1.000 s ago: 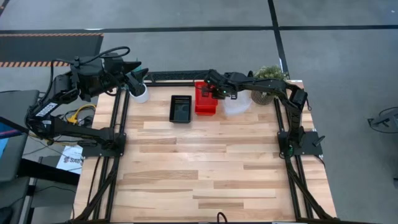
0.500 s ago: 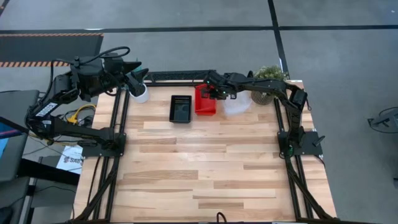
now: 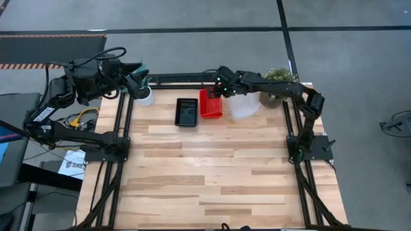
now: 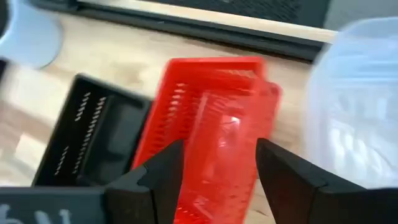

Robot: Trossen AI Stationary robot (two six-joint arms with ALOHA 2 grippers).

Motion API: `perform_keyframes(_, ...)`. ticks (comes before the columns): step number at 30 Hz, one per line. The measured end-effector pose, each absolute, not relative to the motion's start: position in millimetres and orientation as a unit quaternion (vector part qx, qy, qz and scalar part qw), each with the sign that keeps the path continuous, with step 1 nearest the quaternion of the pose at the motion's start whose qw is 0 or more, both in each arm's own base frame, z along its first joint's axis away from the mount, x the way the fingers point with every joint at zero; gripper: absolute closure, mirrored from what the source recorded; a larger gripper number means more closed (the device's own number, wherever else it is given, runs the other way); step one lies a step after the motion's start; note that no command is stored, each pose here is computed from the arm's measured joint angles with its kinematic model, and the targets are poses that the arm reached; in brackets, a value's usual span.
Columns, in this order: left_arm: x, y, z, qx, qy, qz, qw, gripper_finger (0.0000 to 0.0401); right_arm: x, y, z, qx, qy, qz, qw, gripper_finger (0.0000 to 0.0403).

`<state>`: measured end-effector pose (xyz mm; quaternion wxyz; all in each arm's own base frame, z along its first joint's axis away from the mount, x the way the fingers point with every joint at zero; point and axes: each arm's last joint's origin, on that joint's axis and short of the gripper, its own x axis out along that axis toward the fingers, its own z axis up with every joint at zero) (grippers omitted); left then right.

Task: Stack baskets by color
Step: Stack the bottom orange bin on the orange bin, then return to Home Position

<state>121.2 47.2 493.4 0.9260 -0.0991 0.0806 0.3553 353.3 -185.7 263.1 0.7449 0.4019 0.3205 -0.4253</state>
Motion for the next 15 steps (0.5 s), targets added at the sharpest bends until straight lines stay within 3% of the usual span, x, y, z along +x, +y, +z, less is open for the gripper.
perform_keyframes(6,117.7,46.2,493.1,-0.109,0.079,0.357,0.924,0.0209,364.6,-175.1,255.4,0.389,0.329,-0.402,0.761,0.0218)
perform_keyframes(10,117.8,46.3,492.3,-0.110,0.083,0.357,0.924,0.0209,364.3,-175.1,231.7,0.400,0.367,-0.408,0.734,0.0242)
perform_keyframes(15,117.7,46.2,491.3,-0.110,0.088,0.358,0.923,0.0209,358.1,-176.8,231.8,0.390,0.374,-0.428,0.724,0.0264)
